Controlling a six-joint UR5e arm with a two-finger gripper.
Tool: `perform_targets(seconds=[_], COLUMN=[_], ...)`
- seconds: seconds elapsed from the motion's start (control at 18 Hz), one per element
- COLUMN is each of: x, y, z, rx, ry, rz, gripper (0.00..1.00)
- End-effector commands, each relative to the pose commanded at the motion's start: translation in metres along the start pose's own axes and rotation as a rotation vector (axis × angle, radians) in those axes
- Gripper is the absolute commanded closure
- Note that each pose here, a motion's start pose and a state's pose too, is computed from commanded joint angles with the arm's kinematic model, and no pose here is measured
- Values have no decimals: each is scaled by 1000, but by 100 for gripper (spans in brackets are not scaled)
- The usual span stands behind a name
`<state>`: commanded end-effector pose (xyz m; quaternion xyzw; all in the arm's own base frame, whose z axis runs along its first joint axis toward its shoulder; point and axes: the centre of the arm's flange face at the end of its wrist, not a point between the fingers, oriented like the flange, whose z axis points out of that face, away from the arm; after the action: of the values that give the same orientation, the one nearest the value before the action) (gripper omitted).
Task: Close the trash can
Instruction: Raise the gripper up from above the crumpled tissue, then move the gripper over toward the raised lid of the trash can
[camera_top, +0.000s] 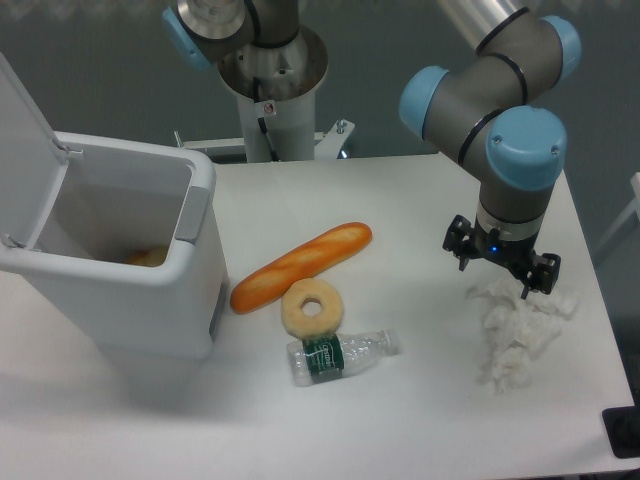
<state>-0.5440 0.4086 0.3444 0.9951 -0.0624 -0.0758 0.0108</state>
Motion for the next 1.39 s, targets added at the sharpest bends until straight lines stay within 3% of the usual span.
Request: perform_targets(seconds=[0.28,0.44,0.78,1.06,1.17,1.39], x=[1,8,31,48,63,107], y=[-2,-2,2,5,-4,-30], z=[-1,5,-1,-44,-73,-121], rx=[1,6,2,64,136,196], ry=[-2,15,23,-8,-14,-42], rz=[-8,-106,-120,-158,-236,-305], gripper=[0,0,0,0,0,0])
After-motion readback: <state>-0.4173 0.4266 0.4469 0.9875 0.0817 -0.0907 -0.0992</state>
